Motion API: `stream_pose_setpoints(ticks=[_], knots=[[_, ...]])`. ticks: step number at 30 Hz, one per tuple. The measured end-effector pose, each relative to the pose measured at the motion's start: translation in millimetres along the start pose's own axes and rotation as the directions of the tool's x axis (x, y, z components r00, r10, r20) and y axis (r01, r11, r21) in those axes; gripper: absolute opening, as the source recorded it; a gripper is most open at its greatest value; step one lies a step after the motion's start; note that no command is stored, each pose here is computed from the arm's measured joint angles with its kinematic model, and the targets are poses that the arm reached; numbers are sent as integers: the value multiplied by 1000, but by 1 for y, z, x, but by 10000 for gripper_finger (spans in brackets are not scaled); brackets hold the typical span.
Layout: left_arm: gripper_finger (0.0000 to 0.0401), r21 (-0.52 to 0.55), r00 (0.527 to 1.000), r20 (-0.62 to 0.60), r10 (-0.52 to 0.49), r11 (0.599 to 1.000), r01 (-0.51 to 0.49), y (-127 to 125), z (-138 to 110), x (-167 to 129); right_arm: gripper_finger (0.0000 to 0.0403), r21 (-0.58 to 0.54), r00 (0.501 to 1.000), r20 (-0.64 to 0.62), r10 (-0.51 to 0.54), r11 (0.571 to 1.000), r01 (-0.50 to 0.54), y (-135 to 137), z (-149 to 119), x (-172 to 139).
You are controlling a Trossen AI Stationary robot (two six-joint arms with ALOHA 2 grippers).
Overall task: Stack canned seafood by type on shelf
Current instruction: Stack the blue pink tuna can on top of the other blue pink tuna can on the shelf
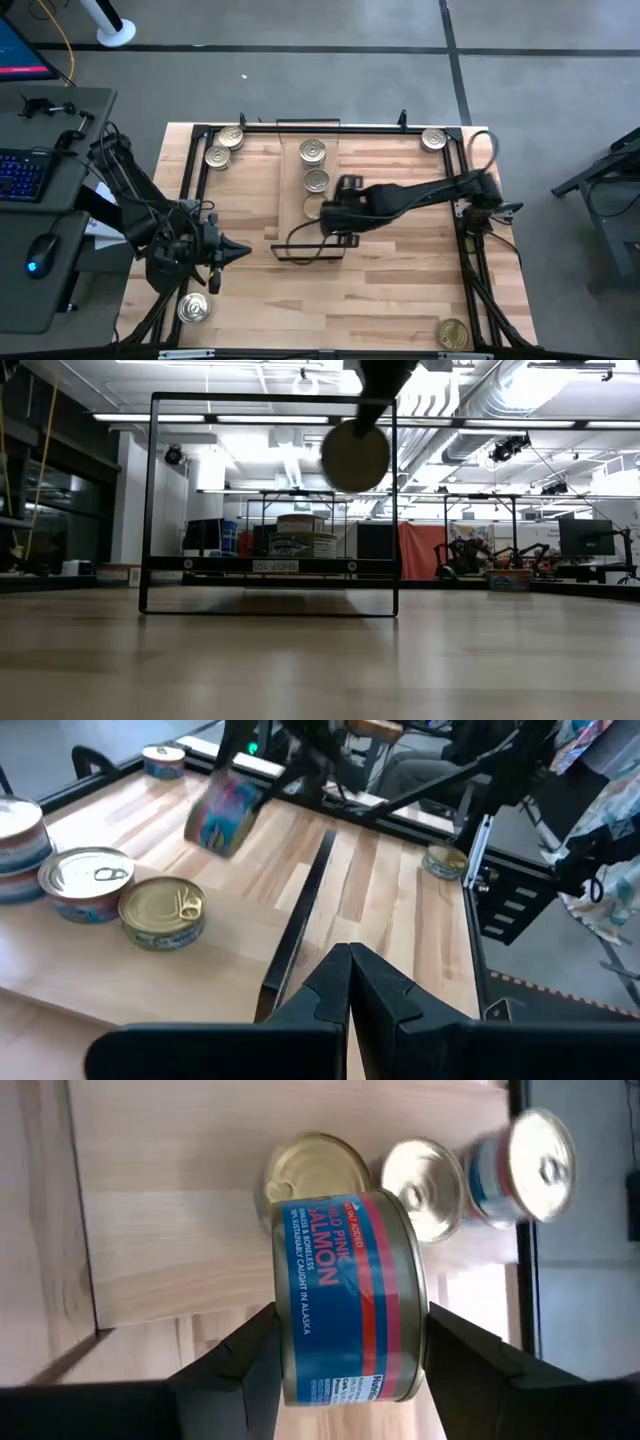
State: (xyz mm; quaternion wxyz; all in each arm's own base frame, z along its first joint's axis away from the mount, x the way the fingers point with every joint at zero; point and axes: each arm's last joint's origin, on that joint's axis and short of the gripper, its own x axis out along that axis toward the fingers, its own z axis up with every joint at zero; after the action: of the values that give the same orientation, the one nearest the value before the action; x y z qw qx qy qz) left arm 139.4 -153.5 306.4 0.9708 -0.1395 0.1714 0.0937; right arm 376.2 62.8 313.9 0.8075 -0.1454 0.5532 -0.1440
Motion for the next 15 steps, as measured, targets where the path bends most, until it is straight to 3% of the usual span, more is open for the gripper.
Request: stream_pose_setpoints(ticks=[8,15], knots=[[0,-11,999,11,34,999,-34,-4,-5,7,181,149,989,150,1,989,-24,-6,-48,-18],[0,-79,995,41,88,993,-85,0,3,20,181,127,961,270,-60,992,26,-26,-45,1]])
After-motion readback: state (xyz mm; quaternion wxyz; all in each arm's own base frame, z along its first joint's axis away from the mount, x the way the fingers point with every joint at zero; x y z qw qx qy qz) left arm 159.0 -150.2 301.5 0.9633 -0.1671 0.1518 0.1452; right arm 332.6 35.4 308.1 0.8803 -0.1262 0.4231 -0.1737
